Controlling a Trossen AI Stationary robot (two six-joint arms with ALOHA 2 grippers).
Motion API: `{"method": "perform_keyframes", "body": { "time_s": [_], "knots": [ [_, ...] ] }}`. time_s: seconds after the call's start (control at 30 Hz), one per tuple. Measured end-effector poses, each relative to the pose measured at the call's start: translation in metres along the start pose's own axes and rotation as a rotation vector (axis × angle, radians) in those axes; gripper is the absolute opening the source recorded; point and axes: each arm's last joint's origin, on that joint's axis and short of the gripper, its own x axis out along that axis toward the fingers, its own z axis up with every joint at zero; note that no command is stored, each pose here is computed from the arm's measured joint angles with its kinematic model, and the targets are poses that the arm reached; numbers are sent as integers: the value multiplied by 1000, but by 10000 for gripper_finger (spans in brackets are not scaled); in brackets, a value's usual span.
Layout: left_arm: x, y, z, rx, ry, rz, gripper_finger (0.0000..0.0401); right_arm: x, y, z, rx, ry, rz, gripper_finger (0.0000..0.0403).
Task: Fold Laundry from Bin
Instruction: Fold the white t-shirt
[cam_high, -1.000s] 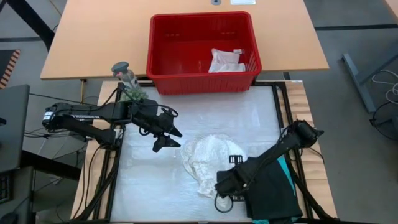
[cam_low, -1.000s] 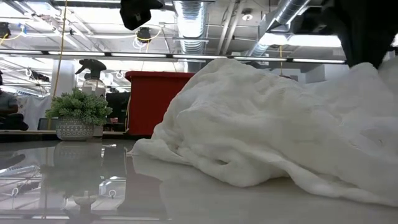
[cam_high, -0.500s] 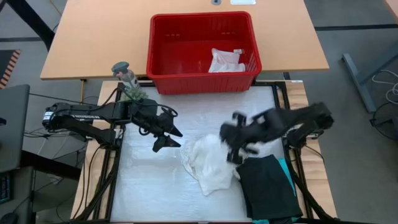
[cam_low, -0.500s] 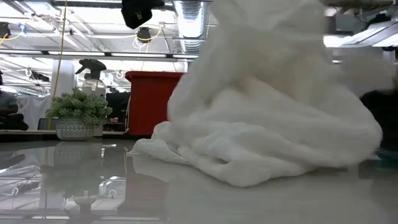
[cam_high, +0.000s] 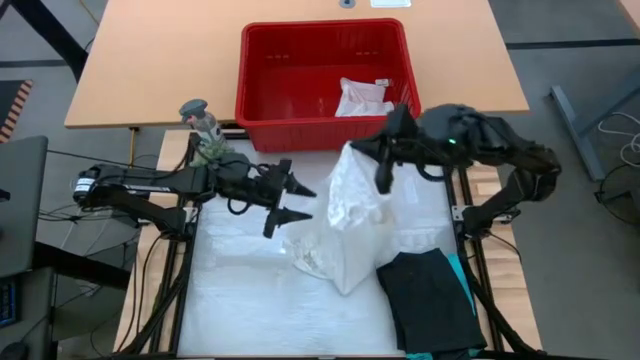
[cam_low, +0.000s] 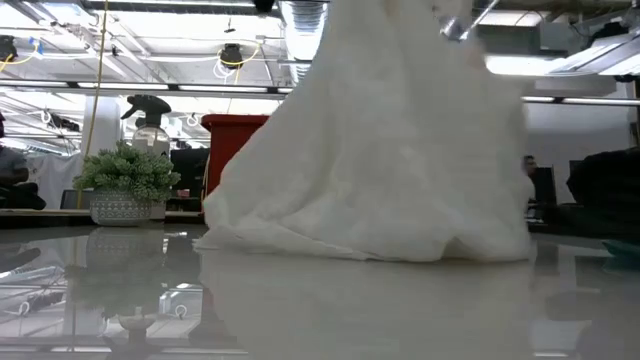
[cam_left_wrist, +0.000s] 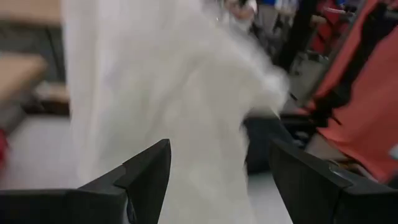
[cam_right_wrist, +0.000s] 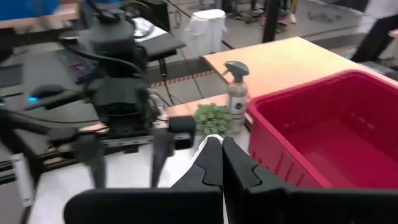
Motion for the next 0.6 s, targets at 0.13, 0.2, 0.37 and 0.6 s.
{"method": "perform_keyframes", "body": {
  "time_s": [0.13,0.2,0.37,0.6],
  "knots": [
    [3,1,1,105,-25,73,255,15,-11,3,38,-20,-52,16],
    [5,2,-1,103,-17,114,255,18,-17,6,39,-42,-66,16],
    [-1,-1,12,162,-98,157,255,32,-20,3,28,-12,-48,16],
    [-32,-6,61,369,-296,332,255,63,-12,-14,-18,107,-60,16]
  ]
}}
